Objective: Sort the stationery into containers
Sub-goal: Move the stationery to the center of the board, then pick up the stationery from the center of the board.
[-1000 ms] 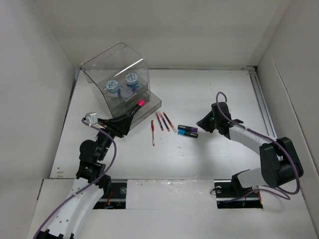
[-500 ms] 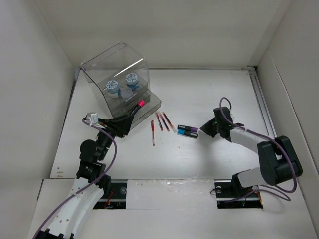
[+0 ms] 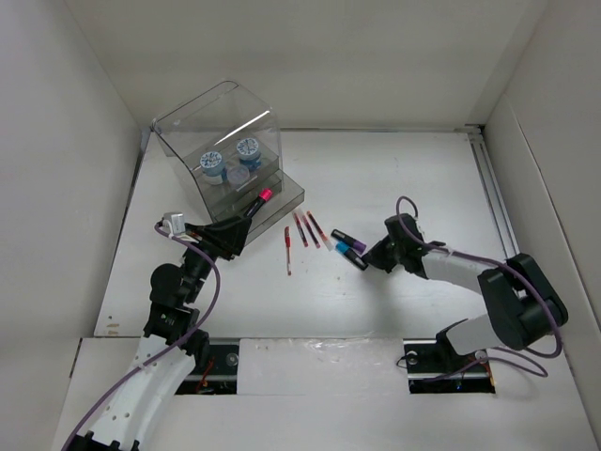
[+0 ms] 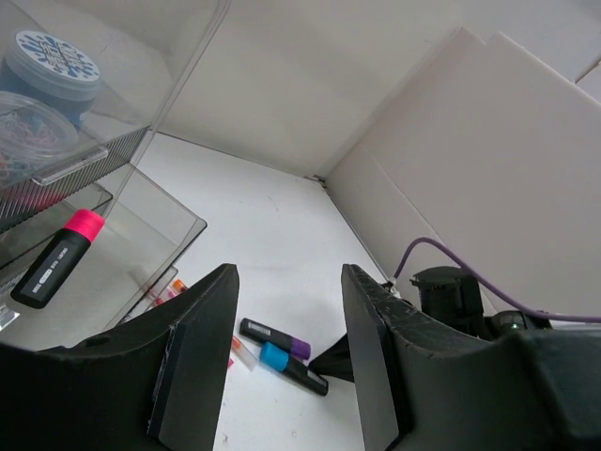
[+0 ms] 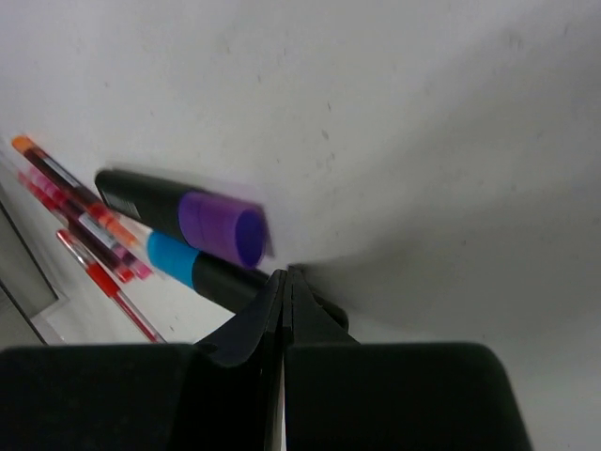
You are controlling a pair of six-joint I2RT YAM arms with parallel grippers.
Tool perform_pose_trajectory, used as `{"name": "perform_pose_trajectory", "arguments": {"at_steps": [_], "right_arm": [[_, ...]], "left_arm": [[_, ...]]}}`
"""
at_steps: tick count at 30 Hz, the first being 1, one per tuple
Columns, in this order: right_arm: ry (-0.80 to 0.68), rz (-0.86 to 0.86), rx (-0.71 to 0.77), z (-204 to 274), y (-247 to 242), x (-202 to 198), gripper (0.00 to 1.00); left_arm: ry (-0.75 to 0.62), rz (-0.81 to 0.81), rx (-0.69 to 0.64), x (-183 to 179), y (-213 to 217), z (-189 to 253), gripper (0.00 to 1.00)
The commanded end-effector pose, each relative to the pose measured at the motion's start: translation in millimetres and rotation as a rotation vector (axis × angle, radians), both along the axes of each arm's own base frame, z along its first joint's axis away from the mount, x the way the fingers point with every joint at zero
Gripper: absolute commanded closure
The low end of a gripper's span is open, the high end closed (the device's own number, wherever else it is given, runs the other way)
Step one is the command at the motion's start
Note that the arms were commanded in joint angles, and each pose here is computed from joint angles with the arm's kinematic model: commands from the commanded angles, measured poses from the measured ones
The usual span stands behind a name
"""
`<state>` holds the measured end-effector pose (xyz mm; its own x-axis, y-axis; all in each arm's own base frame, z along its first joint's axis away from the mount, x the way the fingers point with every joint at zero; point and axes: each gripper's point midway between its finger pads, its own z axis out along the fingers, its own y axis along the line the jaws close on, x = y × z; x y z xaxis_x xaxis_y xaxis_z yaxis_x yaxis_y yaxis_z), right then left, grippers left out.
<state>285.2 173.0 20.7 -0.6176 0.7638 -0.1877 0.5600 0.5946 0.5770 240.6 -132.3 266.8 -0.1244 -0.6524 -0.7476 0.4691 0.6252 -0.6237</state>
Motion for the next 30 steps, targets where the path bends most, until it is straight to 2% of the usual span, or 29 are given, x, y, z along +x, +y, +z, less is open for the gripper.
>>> {"name": "perform_pose_trajectory", "arguments": {"at_steps": [1, 11, 13, 15, 16, 17, 19, 21, 23, 27, 30], "right_arm": [[-0.023, 0.014, 0.03, 5, 9, -11, 1.0], [-0.007, 0.159, 0.077, 14, 40, -48, 0.97], [-0.044, 0.188, 0.054, 25, 44, -46, 0.88], [-0.093, 0.184, -0.005, 41, 44, -39, 0.73], [-0.109, 0.193, -0.036, 44, 43, -37, 0.56], [-0.139, 0.179, -0.069, 51, 40, -32, 0.48], [-0.171, 0.209, -0.106, 60, 44, -26, 0.35], [-0.165, 0.239, -0.139, 59, 49, -26, 0.28], [-0.136, 0.274, -0.191, 49, 55, -22, 0.28], [-0.087, 0.312, -0.28, 26, 67, -20, 0.41], [-0.058, 0.319, -0.341, 13, 70, -23, 0.46]], "left_arm": [[-0.057, -0.019, -0.015, -5, -2, 14, 0.55], [-0.057, -0.019, -0.015, -5, -2, 14, 0.55], [-0.057, -0.019, -0.015, -5, -2, 14, 0.55], [-0.057, -0.019, -0.015, -5, -2, 14, 0.55], [-0.057, -0.019, -0.015, -5, -2, 14, 0.55], [-0.057, -0.019, -0.015, -5, -2, 14, 0.55], [-0.057, -0.019, -0.015, -5, -2, 14, 0.55], [-0.057, -0.019, -0.015, -5, -2, 14, 0.55], [-0.057, -0.019, -0.015, -5, -2, 14, 0.55], [-0.057, -0.019, -0.015, -5, -2, 14, 0.55], [-0.048, -0.019, -0.012, -4, -2, 12, 0.55]]}}
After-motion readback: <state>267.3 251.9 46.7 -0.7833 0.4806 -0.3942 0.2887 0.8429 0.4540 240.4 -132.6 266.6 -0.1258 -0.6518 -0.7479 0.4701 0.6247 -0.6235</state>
